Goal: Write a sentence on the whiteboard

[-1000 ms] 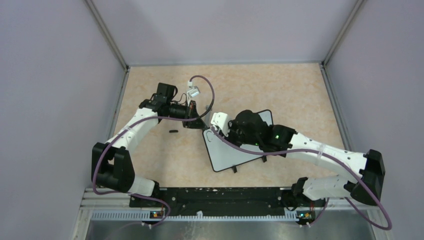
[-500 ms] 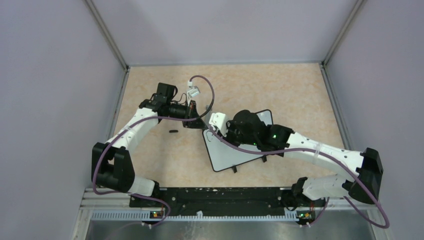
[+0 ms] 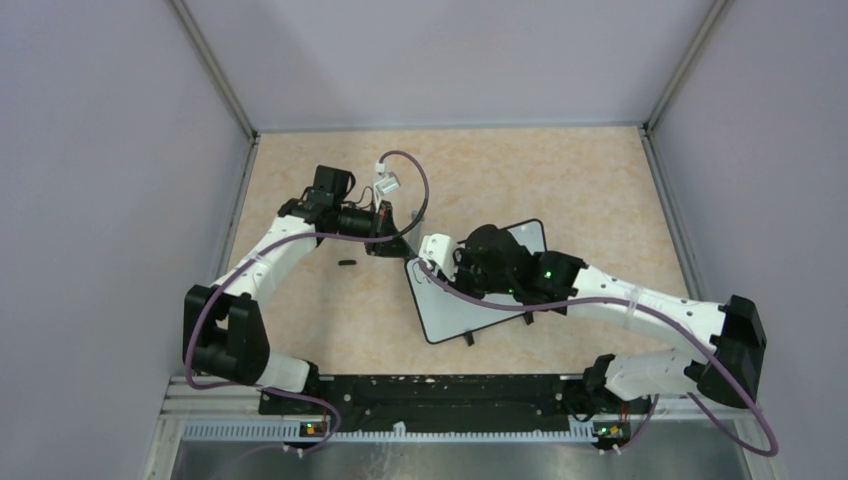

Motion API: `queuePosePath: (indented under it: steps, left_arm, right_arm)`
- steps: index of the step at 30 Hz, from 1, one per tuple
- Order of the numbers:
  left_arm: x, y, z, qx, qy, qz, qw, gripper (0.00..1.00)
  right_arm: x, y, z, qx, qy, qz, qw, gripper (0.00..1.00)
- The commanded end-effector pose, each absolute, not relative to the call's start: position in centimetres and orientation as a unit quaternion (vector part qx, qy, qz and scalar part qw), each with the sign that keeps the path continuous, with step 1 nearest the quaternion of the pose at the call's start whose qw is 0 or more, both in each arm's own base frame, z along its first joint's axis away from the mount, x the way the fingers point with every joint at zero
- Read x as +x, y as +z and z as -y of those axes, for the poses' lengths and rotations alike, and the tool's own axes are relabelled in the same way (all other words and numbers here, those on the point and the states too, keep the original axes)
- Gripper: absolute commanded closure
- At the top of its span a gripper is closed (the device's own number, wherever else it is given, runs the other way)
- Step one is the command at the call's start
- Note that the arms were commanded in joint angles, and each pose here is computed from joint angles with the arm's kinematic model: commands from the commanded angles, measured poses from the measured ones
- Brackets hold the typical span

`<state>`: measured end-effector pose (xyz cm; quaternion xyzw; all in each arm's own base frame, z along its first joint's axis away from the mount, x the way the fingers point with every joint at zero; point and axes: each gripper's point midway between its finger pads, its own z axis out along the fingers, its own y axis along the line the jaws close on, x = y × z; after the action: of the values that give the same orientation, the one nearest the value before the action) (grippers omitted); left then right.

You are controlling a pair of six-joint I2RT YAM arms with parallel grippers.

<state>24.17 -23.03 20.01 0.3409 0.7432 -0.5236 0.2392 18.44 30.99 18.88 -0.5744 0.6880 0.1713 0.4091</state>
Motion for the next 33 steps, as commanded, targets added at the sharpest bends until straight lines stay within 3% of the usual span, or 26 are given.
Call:
queuePosePath:
  steps: [1, 14, 33]
  left_arm:
    - [23.4, 20.3, 23.1, 0.345, -0.531, -0.737, 0.237, 1.00]
    - [23.4, 20.4, 23.1, 0.345, -0.531, -0.737, 0.238, 1.00]
    - [23.3, 20.3, 23.1, 0.346, -0.531, -0.736, 0.239, 1.00]
  right_arm:
    - [19.5, 19.9, -30.2, -0.559, 0.152, -0.691, 0.432, 1.00]
    - [22.0, 22.7, -29.7, -0.510, 0.128, -0.702, 0.481, 1.00]
    - [22.2, 23.1, -31.7, -0.517, 0.151, -0.693, 0.478, 1.00]
